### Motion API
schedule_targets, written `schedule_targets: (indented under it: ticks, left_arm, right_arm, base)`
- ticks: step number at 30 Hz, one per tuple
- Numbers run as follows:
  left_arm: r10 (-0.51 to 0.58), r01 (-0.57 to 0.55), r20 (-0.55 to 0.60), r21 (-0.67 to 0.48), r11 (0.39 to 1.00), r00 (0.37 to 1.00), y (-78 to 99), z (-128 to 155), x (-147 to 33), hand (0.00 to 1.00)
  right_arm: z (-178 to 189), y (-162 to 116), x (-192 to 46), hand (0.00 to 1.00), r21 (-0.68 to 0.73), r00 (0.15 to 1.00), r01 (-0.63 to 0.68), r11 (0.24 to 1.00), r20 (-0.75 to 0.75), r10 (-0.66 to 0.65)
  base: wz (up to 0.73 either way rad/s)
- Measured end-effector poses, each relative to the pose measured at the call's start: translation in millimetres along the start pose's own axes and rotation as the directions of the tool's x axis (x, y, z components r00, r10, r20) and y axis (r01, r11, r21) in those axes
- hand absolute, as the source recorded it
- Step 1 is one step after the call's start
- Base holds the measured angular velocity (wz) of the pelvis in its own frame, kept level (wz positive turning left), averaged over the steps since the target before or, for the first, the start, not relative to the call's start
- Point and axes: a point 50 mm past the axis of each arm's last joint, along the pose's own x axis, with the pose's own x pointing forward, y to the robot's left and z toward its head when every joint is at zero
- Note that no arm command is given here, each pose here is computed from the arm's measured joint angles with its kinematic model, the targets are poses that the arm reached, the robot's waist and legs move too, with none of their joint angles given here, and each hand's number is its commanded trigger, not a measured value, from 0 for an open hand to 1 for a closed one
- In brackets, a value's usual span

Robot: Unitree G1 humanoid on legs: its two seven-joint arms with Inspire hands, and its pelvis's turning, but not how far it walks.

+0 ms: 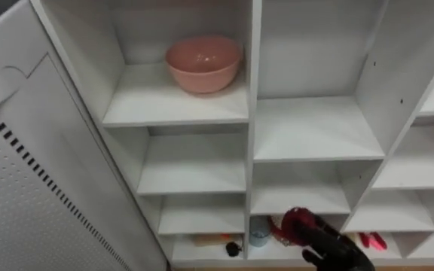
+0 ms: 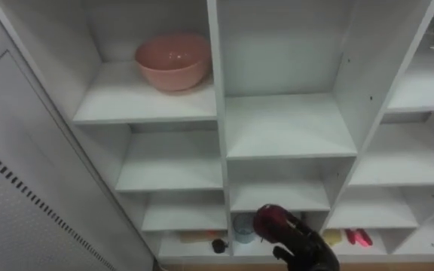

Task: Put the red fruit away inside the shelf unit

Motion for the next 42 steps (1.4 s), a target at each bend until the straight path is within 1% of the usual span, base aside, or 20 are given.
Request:
schedule_targets:
  ticks: [2,3,5,8,10,14,17,20,24,28,32,35,38,41,42]
  left_arm:
    - [0.010,-0.010,0.001,-0.041,0.999,1.000,0.0,1,0.0,0.00]
    - [0.009,-0.009,-0.001,-0.053,0.999,1.000,-0.2,1,0.0,0.00]
    - [0.004,-0.005,-0.002,-0.060,0.998,1.000,-2.2,1,-0.1,0.00]
    - [0.016,-0.016,-0.001,-0.025,1.000,1.000,-2.4,2,-0.1,0.00]
    - [0.013,-0.013,0.003,0.009,1.000,1.000,-4.1,4,0.0,0.00]
    - [0.008,-0.009,0.017,0.065,0.998,1.000,-6.0,13,0.1,0.00]
    - [0.007,-0.010,0.031,0.090,0.996,0.999,-6.4,22,0.1,0.00]
    - [0.003,-0.008,0.037,0.127,0.992,0.999,-8.2,27,-0.1,0.00]
    - [-0.002,-0.004,0.039,0.147,0.989,0.999,-10.2,27,-0.2,0.00]
    - [0.004,-0.009,0.037,0.152,0.988,0.999,-10.1,26,-0.1,0.00]
    - [0.018,-0.022,0.033,0.152,0.988,0.999,-8.6,25,0.0,0.00]
    - [0.021,-0.026,0.036,0.160,0.987,0.999,-8.4,25,0.0,0.00]
    - [0.032,-0.037,0.037,0.154,0.987,0.999,-7.3,25,0.0,0.00]
    - [0.041,-0.045,0.030,0.154,0.987,0.999,-7.1,22,0.0,0.00]
    - [0.041,-0.045,0.029,0.154,0.987,0.999,-7.0,21,0.0,0.00]
  right_arm:
    - [9,7,5,1.00,0.104,1.000,0.000,0.995,0.008,-0.001]
    - [11,7,6,1.00,0.131,1.000,0.003,0.991,0.009,-0.004]
    - [22,10,8,1.00,0.219,0.999,0.006,0.976,0.030,-0.013]
    - [33,11,10,1.00,0.319,0.999,0.008,0.948,0.043,-0.023]
    - [42,13,12,1.00,0.352,0.998,0.004,0.936,0.054,-0.025]
    - [56,14,12,1.00,0.371,0.996,0.000,0.929,0.082,-0.032]
    - [75,30,13,1.00,0.408,0.992,-0.032,0.912,0.124,-0.021]
    - [81,37,14,1.00,0.444,0.992,-0.028,0.896,0.126,-0.031]
    - [91,47,14,1.00,0.482,0.990,-0.022,0.876,0.130,-0.047]
    - [113,67,12,1.00,0.531,0.985,-0.039,0.847,0.162,-0.056]
    - [130,70,8,1.00,0.549,0.976,-0.029,0.836,0.198,-0.096]
    - [136,69,5,1.00,0.565,0.972,-0.007,0.825,0.199,-0.128]
    - [144,64,3,1.00,0.555,0.962,0.029,0.831,0.210,-0.174]
    - [148,66,2,1.00,0.542,0.956,0.036,0.840,0.227,-0.187]
    - [150,67,1,0.51,0.540,0.953,0.036,0.841,0.235,-0.192]
  base:
    - [0.09]
    - [0.10]
    - [0.13]
    - [0.09]
    - [-0.06]
    - [0.00]
    - [0.02]
    - [0.09]
    - [0.08]
    - [0.03]
    - [0.07]
    - [0.08]
    - [0.04]
    - [-0.03]
    - [0.00]
